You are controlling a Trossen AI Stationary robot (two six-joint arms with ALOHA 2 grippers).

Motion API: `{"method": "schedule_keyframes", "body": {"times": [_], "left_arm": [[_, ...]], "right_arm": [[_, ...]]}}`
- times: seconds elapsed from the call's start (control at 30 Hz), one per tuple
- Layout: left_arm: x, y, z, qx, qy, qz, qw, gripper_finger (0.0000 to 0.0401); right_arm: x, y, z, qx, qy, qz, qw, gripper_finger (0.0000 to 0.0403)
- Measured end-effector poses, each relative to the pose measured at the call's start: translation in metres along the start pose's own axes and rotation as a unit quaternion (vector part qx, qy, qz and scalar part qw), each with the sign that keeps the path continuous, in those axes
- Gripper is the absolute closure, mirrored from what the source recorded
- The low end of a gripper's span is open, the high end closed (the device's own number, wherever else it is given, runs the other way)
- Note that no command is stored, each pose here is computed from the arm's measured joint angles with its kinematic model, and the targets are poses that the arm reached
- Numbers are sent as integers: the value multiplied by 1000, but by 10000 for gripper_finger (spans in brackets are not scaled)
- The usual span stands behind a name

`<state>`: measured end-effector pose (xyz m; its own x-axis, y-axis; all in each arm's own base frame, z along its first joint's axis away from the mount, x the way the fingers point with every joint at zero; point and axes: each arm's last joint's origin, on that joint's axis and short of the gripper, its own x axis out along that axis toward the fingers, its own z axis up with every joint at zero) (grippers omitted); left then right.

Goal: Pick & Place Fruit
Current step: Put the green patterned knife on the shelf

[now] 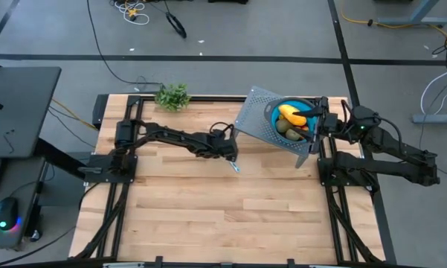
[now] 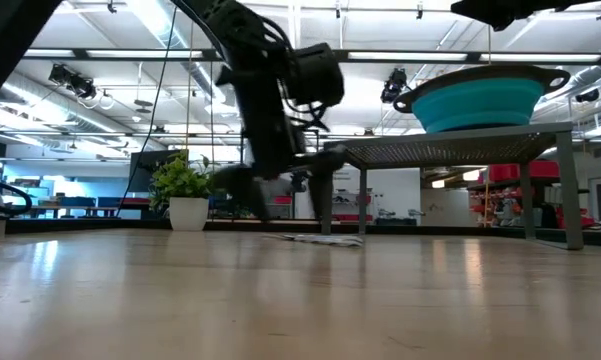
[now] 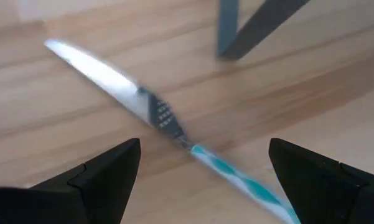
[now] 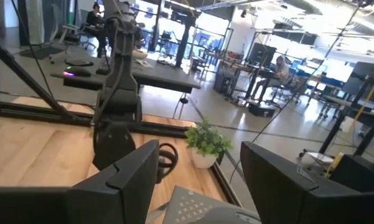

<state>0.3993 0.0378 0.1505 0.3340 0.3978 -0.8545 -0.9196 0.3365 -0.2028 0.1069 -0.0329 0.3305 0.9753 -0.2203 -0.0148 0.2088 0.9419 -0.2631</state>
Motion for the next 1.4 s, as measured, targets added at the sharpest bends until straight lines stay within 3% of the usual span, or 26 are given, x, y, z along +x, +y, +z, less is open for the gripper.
{"method": "schedule_keyframes", "body": {"times": [0.33,0.47,0.6,0.9,1.0,1.17,1.4], "left_arm": [[10,1,-6,14,13,12,1000,37],[8,6,-7,26,31,41,998,39],[7,12,-10,33,43,68,996,56],[6,11,-9,40,40,68,996,94],[2,5,-4,63,33,58,996,95],[-17,-8,6,118,0,62,991,95],[-71,-17,1,232,-86,77,966,95]], "right_arm": [[0,1,-2,11,9,7,1000,168],[0,1,-2,13,9,7,1000,168],[0,1,-2,13,10,8,1000,168],[0,2,-3,14,15,9,1000,168],[1,2,-4,14,19,16,1000,168],[15,7,-7,20,20,96,995,168],[47,21,-11,1,42,103,994,168]]}}
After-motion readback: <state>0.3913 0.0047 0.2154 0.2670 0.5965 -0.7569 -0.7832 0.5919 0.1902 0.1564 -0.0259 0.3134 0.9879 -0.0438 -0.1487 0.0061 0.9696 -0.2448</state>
